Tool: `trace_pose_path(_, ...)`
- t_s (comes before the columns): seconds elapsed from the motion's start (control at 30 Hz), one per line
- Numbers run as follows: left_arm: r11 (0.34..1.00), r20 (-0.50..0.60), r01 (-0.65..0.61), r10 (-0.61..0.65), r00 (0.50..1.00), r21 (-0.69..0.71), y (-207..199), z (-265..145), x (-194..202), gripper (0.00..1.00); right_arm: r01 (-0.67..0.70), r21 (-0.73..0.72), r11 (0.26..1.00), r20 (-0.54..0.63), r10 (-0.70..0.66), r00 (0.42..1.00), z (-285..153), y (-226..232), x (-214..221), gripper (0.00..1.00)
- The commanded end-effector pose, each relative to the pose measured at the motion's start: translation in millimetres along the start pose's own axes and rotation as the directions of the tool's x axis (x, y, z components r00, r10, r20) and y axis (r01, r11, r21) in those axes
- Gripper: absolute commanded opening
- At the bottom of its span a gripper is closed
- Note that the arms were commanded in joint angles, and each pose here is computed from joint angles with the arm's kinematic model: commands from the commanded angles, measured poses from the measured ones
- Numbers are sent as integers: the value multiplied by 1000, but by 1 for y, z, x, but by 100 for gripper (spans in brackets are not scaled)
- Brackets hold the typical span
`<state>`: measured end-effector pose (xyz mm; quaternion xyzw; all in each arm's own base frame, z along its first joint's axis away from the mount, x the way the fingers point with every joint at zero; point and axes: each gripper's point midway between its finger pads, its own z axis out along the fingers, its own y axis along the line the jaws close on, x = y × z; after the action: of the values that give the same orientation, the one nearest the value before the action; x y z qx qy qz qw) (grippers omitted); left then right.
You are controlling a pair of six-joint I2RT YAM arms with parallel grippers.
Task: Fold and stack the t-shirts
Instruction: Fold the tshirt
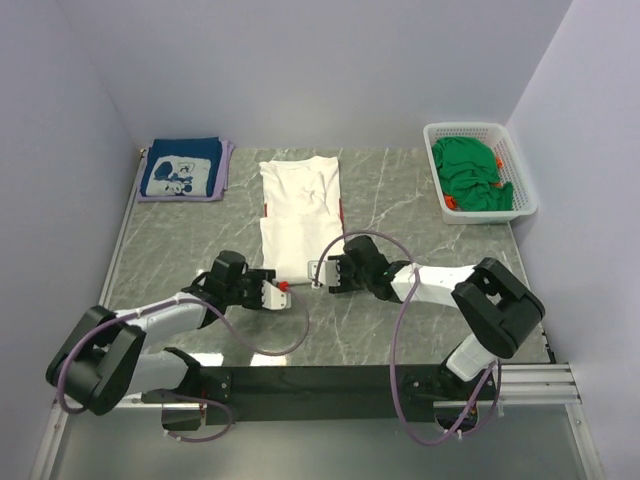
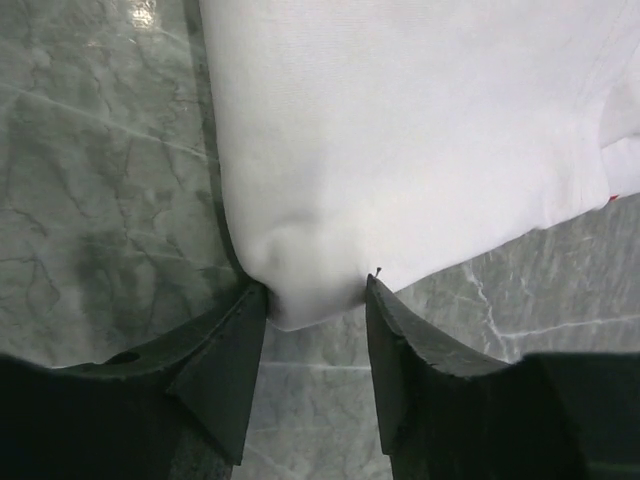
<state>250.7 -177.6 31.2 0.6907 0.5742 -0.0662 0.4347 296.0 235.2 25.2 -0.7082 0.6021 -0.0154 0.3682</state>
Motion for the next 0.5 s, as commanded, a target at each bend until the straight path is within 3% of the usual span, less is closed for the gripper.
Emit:
trace_pose_path(0.0, 997, -26, -50, 49, 998, -51, 22, 8, 2, 53, 50, -23, 998, -37, -51, 998, 7, 7, 9, 50)
trace_pose_path(0.13, 998, -61, -54, 53, 997, -15, 18, 19, 13, 44, 60, -53, 997, -49, -63, 997, 7, 10, 11, 32)
trace_pose_path(0.17, 998, -60, -56, 55, 997, -14, 19, 20, 12, 33, 59, -52, 997, -45, -61, 997, 7, 9, 10, 19)
trace_pose_path(0.27, 999, -61, -33, 31, 998, -23, 25, 19, 9, 17, 34, -70, 997, -35, -36, 999, 4, 9, 5, 0)
trace_pose_path(0.4, 1000, -20, 23, -23, 1000, 6, 28, 8, -10, 1, -36, -128, 991, -23, 33, 999, -15, 11, -7, 0)
trace_pose_path(0.47, 997, 11, 54, -55, 998, 50, 21, -3, -22, 1, -67, -146, 987, 9, 69, 998, -25, 5, -21, 0)
